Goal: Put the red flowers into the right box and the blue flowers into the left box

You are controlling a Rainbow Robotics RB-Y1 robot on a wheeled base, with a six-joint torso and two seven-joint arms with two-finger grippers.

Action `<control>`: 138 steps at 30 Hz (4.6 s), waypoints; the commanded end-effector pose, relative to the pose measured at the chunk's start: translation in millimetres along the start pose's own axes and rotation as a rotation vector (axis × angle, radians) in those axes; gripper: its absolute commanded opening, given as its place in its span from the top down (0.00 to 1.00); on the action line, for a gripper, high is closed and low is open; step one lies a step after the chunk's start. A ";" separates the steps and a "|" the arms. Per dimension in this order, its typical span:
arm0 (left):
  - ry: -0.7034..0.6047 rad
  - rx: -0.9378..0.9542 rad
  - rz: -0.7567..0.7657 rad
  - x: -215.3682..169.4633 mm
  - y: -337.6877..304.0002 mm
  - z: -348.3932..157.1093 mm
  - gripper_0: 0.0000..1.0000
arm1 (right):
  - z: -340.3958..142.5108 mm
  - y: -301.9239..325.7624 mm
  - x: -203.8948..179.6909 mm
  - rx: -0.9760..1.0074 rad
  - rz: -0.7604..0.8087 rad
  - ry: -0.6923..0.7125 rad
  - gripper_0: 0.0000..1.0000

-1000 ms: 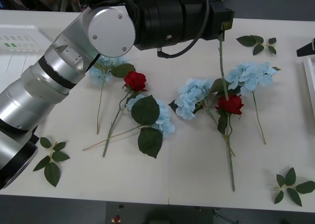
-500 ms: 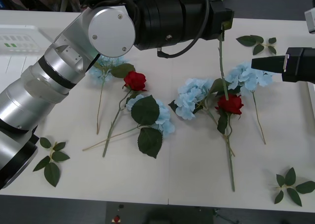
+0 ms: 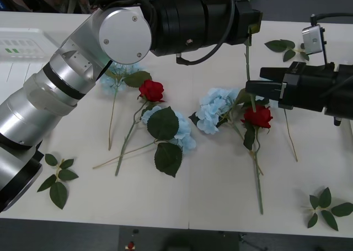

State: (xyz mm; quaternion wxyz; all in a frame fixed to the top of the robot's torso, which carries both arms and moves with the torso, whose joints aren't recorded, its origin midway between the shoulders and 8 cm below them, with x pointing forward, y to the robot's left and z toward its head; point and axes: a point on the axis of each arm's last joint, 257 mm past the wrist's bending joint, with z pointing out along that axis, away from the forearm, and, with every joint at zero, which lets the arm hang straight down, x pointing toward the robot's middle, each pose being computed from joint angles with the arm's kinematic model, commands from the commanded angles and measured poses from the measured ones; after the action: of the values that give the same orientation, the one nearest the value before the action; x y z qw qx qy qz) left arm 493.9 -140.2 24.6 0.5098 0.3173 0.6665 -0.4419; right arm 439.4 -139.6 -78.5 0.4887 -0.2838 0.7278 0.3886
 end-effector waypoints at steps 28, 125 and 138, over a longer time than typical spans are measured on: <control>-0.038 0.009 0.105 -28.0 -9.4 -2.5 0.15 | 69.8 18.1 -15.4 -0.125 -0.068 -0.029 1.00; 1.004 -1.191 -0.039 52.8 333.8 -581.6 1.00 | -146.2 -247.9 138.0 0.753 0.359 0.457 0.13; 0.921 -1.279 0.079 69.6 392.3 -595.8 0.03 | -63.3 -243.1 139.3 0.730 0.269 0.484 0.13</control>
State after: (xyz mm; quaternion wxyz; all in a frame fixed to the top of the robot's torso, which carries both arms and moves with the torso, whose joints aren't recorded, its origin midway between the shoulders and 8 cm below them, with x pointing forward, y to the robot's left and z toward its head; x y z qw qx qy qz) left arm 574.0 562.5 -112.9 0.2534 0.1521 0.9265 0.2328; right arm 543.9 -318.7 -275.1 0.3119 -0.0851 0.9407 0.1029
